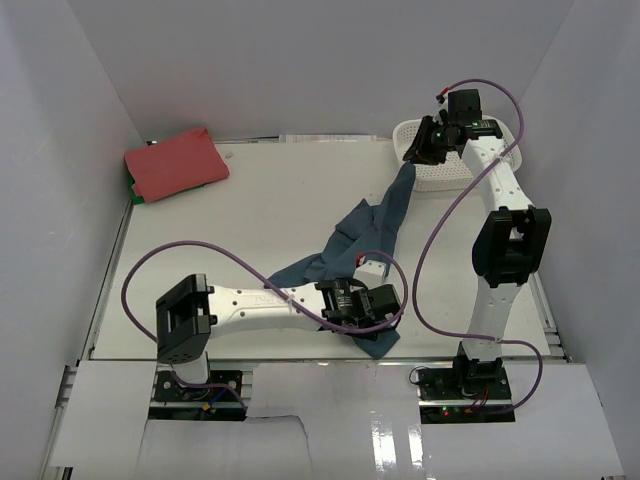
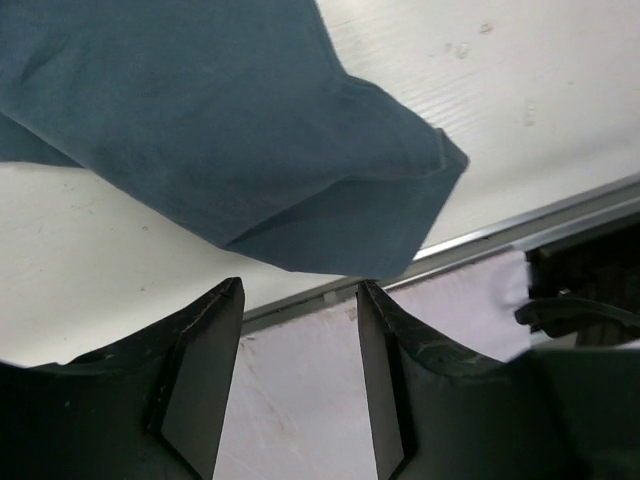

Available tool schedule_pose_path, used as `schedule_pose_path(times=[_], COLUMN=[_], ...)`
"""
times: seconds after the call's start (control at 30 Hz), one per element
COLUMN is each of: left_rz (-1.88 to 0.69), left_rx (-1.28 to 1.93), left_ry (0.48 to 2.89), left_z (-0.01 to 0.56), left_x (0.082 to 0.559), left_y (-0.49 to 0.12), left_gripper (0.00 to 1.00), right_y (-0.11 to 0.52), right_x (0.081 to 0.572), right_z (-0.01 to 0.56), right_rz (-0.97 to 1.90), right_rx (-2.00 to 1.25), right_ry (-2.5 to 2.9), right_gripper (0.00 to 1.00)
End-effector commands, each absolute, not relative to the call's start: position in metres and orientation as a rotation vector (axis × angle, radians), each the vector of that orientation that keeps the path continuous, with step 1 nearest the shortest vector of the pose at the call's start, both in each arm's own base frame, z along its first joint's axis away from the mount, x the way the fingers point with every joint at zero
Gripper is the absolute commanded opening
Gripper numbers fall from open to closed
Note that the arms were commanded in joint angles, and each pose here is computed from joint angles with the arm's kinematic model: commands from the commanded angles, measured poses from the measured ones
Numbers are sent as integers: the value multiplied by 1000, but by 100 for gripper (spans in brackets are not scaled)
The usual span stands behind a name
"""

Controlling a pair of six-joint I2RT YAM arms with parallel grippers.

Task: Fold and stack the t-shirts
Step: Flatten out the tshirt

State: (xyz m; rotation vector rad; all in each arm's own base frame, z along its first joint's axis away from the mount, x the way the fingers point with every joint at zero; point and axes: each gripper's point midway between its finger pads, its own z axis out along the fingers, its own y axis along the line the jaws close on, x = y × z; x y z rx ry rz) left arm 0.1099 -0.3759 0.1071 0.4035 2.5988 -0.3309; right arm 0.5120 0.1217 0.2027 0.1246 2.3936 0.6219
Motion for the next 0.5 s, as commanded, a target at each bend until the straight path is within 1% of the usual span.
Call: schedule_pose_path(times=[0.0, 0.03, 0.07, 0.1, 0.2, 0.37, 0.47], left_rz=[-302, -302, -303, -295, -292, -285, -237], left_rx=[315, 315, 313, 306, 307, 327, 331], left_ry=[2565, 2565, 2565, 2569, 2570, 2584, 2616], left_z=[111, 111, 111, 108, 105, 97, 79], left_x=[119, 119, 119, 119, 120, 119, 124], left_y=[-375, -376, -377, -377, -378, -385, -380], left_gripper=[60, 64, 65, 69, 70, 73, 75], right_y=[125, 127, 129, 130, 134, 135, 136], right_x=[516, 514, 513, 511, 503, 498, 495], right_z=[228, 228, 229, 229, 229, 234, 240], right_rz=[652, 669, 678, 686, 678, 678, 690], right_rx=[90, 82, 75, 66, 42, 31, 21], right_ry=[2320, 2324, 2326, 2330, 2340, 2329, 2319], right_gripper=[33, 33, 34, 37, 44, 45, 45])
